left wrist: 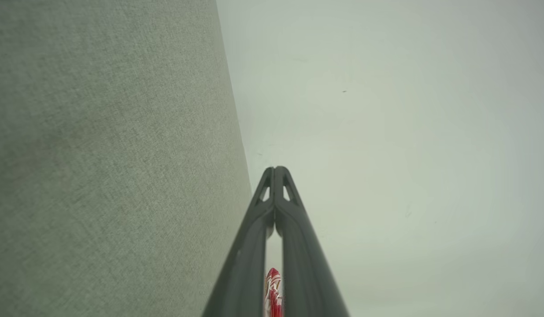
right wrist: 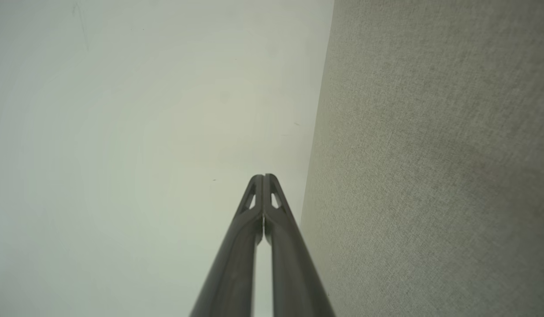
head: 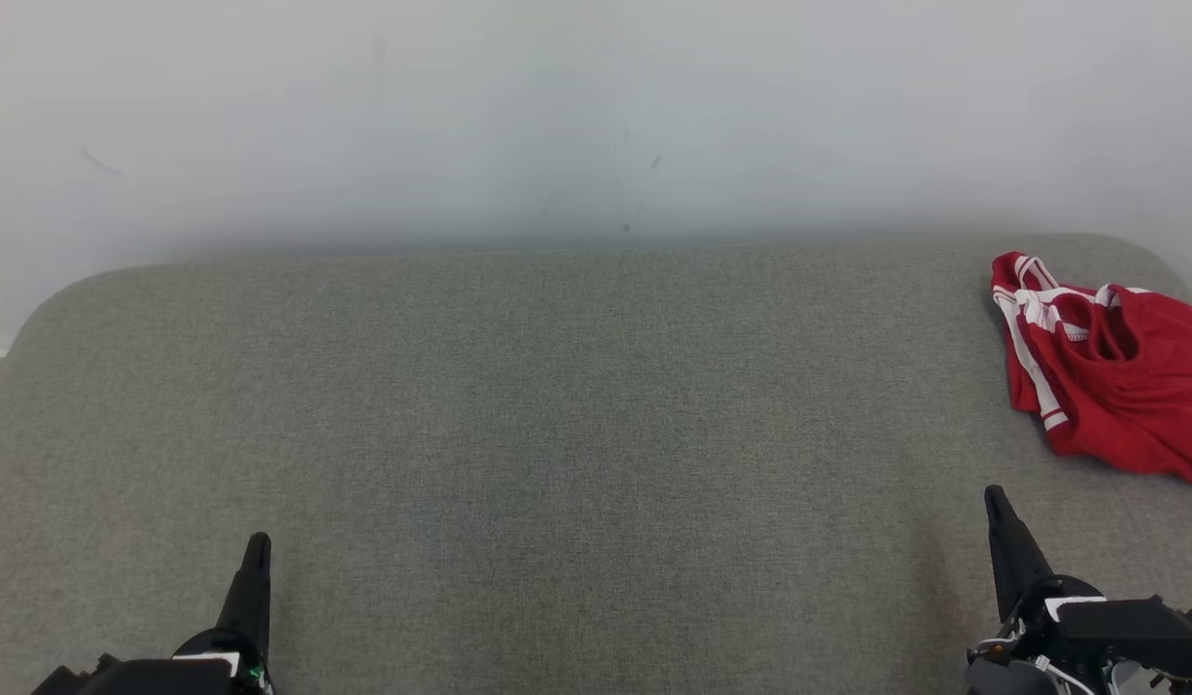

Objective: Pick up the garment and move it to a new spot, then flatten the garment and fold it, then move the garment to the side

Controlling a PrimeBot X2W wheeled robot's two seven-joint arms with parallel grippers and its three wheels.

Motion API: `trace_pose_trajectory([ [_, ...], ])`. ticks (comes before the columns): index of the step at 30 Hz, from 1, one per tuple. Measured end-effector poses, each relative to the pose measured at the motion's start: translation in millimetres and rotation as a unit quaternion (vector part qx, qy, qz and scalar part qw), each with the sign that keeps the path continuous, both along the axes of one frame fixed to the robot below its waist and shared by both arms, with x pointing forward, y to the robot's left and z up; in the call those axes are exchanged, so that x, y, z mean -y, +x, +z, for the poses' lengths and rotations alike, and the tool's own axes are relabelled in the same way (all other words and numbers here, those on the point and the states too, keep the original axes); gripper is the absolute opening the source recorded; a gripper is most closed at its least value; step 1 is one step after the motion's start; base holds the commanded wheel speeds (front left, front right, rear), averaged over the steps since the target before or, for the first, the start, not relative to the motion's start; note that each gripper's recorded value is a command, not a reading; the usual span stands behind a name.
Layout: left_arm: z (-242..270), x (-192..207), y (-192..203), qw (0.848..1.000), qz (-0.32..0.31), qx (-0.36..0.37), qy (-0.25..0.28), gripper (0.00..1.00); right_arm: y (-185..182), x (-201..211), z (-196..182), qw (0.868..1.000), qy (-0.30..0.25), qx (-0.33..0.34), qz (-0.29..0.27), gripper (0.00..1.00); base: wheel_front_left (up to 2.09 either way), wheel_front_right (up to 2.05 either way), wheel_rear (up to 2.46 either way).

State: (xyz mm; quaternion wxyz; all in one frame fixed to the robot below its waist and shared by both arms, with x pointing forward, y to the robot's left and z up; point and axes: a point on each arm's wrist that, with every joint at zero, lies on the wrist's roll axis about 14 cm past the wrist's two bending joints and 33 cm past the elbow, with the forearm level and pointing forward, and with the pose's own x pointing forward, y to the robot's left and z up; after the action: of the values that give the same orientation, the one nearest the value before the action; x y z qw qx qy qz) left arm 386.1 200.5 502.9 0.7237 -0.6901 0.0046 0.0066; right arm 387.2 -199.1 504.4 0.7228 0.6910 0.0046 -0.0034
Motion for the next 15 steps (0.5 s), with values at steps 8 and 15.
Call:
trace_pose_trajectory([
  [8,1.4,0.9,1.4,1.000,-0.003,0.003,-0.023,0.00,0.6,1.2,0.9,1.000,0.022,0.003,-0.001,0.00,0.00,0.00,0.00],
  [15,1.6,1.1,1.5,1.000,-0.003,0.004,-0.024,0.00,0.7,1.4,0.9,1.000,0.023,0.003,-0.001,0.00,0.00,0.00,0.00],
])
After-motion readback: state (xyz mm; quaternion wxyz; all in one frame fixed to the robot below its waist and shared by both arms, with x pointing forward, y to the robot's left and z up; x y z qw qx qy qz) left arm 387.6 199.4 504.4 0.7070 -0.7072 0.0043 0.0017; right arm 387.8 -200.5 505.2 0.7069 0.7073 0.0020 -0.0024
